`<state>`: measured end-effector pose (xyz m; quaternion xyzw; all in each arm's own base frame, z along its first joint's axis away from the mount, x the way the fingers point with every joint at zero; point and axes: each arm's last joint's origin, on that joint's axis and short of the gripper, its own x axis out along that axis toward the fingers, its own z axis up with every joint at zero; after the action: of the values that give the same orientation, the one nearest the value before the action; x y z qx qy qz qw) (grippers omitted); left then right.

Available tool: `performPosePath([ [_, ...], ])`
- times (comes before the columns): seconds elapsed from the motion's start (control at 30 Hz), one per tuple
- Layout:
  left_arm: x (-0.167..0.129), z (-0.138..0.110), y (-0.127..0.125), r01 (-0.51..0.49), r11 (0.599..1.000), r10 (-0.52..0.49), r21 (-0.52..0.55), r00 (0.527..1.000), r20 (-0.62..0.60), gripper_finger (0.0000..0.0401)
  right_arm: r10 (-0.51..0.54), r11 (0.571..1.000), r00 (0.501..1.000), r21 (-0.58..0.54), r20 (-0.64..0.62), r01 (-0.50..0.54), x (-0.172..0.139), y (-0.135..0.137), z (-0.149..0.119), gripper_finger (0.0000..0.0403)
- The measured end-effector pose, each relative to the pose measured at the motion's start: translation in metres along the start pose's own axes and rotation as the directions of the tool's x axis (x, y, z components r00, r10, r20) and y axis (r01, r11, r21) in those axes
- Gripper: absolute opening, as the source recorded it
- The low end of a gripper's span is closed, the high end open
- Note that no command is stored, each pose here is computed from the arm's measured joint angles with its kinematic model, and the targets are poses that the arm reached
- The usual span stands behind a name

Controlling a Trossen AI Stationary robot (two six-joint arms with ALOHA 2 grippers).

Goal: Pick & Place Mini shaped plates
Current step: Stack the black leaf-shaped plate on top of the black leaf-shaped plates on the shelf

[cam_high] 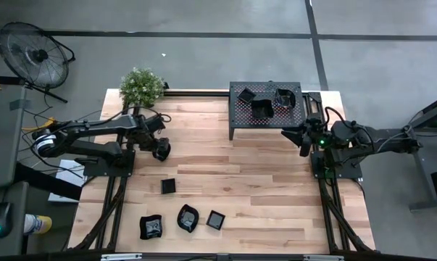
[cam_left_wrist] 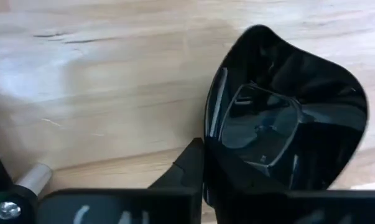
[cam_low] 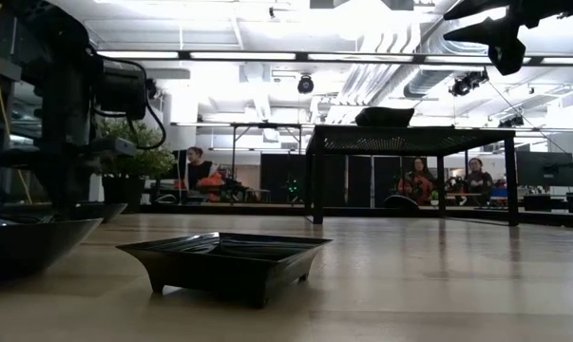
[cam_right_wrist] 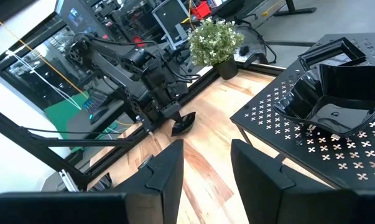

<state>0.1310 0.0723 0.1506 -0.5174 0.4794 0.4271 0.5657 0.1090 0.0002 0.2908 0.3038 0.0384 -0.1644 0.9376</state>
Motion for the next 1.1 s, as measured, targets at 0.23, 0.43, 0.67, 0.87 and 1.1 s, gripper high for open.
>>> performPosePath([
  [0.23,-0.011,0.005,-0.009,0.038,0.999,-0.039,0.039,0.999,0.023,0.0002,0.003,1.000,1.000,0.000,-0.003,-0.003,0.000,0.000,0.000,0.0129],
  [0.43,-0.029,0.012,-0.022,0.086,0.994,-0.091,0.074,0.993,0.069,0.0001,-0.002,1.000,1.000,0.000,0.001,0.002,0.000,0.000,0.000,0.0129],
  [0.67,-0.052,0.016,-0.039,0.155,0.977,-0.172,0.148,0.979,0.110,0.0001,0.029,0.999,0.999,0.023,0.043,-0.030,0.000,0.003,0.004,0.0129],
  [0.87,-0.081,0.011,-0.064,0.227,0.930,-0.279,0.289,0.948,0.153,0.0000,0.032,0.999,0.997,0.031,0.070,-0.035,0.000,0.004,0.006,0.0128],
  [1.1,-0.120,-0.001,-0.095,0.218,0.847,-0.403,0.484,0.857,0.321,0.0000,-0.052,0.998,0.990,0.039,0.133,0.047,-0.001,0.002,0.008,0.0128],
])
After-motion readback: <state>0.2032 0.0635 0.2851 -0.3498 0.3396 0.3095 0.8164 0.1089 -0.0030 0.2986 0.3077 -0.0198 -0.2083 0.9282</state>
